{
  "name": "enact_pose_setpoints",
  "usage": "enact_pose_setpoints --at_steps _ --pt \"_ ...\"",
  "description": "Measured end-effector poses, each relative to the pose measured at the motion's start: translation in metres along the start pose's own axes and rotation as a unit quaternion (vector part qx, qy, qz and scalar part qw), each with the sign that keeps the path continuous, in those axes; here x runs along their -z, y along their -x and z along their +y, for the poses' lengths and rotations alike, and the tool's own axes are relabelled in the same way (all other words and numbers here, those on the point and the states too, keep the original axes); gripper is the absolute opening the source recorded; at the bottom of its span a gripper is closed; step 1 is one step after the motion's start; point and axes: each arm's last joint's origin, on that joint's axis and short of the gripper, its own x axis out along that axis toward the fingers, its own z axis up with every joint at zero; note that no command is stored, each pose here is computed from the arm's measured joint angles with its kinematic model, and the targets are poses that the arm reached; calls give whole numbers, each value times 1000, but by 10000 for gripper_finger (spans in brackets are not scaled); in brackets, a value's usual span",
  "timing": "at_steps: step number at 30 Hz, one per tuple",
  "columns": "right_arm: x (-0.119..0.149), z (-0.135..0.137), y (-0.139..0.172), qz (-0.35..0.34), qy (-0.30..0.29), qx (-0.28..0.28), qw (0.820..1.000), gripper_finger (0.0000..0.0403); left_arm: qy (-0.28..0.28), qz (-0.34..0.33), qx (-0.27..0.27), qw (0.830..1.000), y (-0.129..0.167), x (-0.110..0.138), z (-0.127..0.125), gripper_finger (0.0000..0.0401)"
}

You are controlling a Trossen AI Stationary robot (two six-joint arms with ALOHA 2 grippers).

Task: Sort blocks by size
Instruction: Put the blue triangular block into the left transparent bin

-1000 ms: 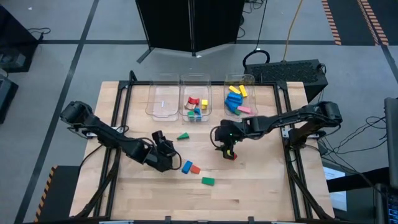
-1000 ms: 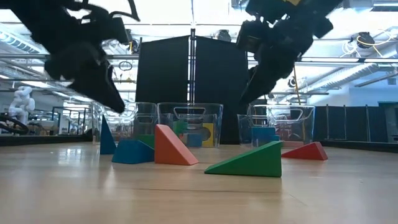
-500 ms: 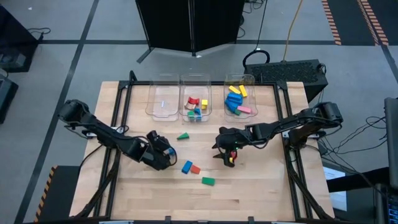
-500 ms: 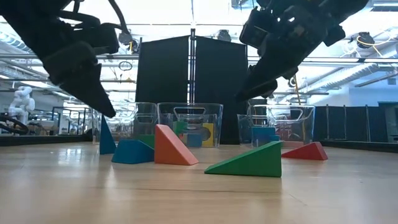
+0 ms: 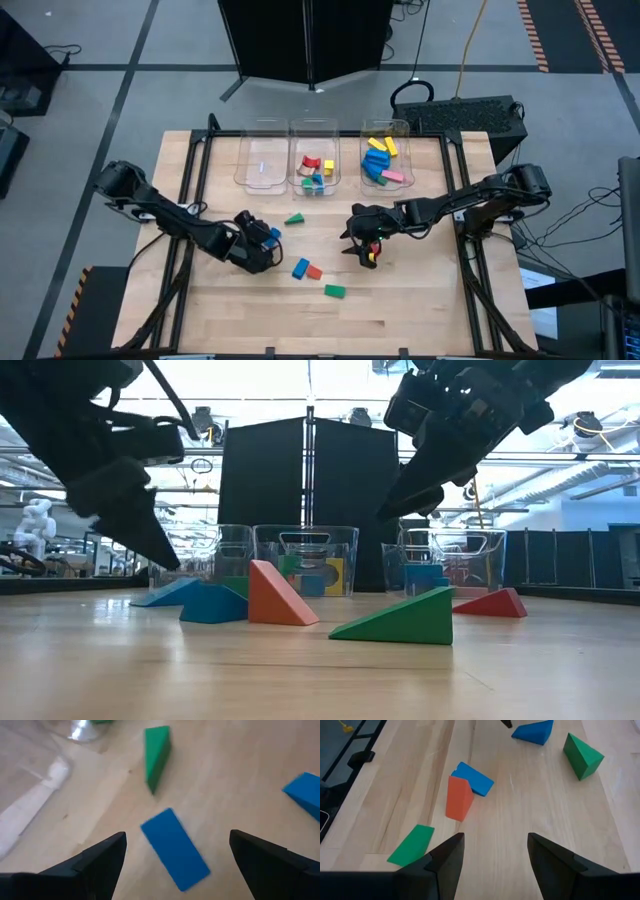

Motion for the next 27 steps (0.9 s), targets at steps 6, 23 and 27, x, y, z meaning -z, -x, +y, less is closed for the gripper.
enact_pose_setpoints --at_steps 6,23,27 --pt "-1 0 0 -6 1 -1 1000 205 64 -9 -47 997 -14 -2 6 354" --pt "-1 0 0 -6 -2 -2 1000 205 100 11 -76 992 -43 10 0 319" --pt "-1 0 0 -7 -2 -2 1000 205 103 13 -79 991 -44 10 1 260"
